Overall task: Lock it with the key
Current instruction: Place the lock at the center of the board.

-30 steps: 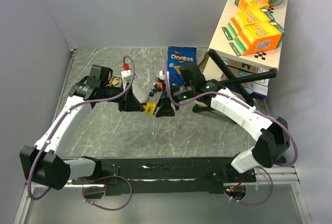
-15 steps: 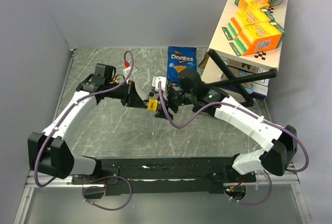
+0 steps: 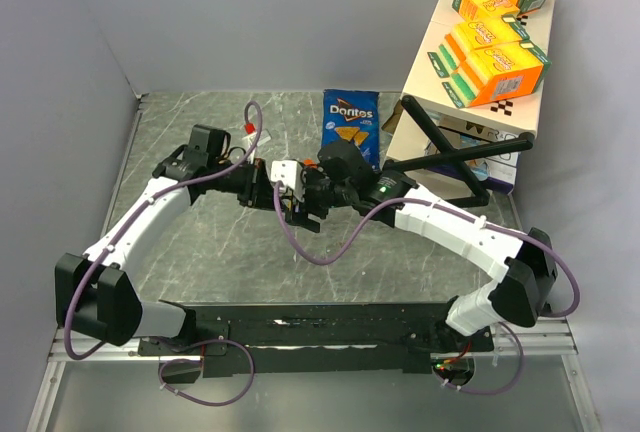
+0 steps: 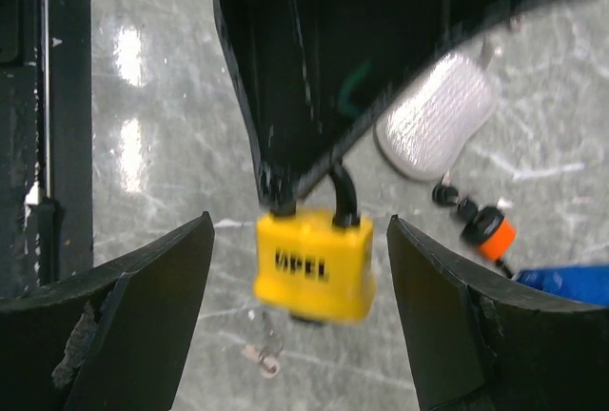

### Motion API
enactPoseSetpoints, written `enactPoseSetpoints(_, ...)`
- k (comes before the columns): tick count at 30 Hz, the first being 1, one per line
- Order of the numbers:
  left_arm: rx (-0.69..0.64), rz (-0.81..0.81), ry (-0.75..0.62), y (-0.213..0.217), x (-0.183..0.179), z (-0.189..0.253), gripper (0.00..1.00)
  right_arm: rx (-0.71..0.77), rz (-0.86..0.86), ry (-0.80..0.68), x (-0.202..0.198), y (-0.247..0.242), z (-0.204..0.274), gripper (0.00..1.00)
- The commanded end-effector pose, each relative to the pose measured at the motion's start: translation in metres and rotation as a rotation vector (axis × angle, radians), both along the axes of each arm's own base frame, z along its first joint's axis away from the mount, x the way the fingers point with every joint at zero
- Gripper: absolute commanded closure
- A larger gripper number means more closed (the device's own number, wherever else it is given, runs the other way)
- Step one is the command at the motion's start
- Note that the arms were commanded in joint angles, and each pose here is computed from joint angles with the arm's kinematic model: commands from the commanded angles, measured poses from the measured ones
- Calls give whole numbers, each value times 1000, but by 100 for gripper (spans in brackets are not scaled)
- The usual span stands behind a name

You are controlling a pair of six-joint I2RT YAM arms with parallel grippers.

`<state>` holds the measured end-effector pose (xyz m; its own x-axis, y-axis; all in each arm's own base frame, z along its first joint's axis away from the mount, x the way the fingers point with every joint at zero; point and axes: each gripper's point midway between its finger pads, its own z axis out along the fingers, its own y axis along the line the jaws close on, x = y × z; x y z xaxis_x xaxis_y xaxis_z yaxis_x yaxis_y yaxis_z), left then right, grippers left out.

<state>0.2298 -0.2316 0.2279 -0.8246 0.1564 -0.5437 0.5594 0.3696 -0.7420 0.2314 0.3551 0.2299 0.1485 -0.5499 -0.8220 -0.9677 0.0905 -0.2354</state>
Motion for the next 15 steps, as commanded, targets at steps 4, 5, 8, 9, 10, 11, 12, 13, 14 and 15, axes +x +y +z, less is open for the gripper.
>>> enactPoseSetpoints(4,-42,-20,-51,-5,-1,17,99,70,77,-91,4,21,29,22)
enactPoseSetpoints(5,-41,-17,-53,-4,0,18,99,64,81,-92,4,21,27,23)
enactPoseSetpoints(8,-35,-14,-44,-4,-1,16,99,38,83,-94,3,19,21,27)
enactPoseSetpoints(9,-32,-13,-41,-3,-1,15,99,28,82,-93,4,18,16,27)
enactPoseSetpoints(10,-28,-12,-37,-3,-1,14,99,17,84,-91,3,16,13,27)
enactPoseSetpoints(11,-26,-9,-40,-3,0,14,99,6,88,-101,3,14,10,27)
enactPoseSetpoints(12,-22,-3,-32,-3,0,12,99,-7,90,-94,2,11,4,28)
enactPoseSetpoints(13,-21,3,-29,-3,2,12,99,-14,92,-91,1,10,2,29)
enactPoseSetpoints(14,-21,5,-23,-3,2,12,99,-24,88,-85,1,8,-2,29)
enactPoseSetpoints(15,-23,4,-29,-4,2,13,99,-32,89,-79,-1,6,-6,30)
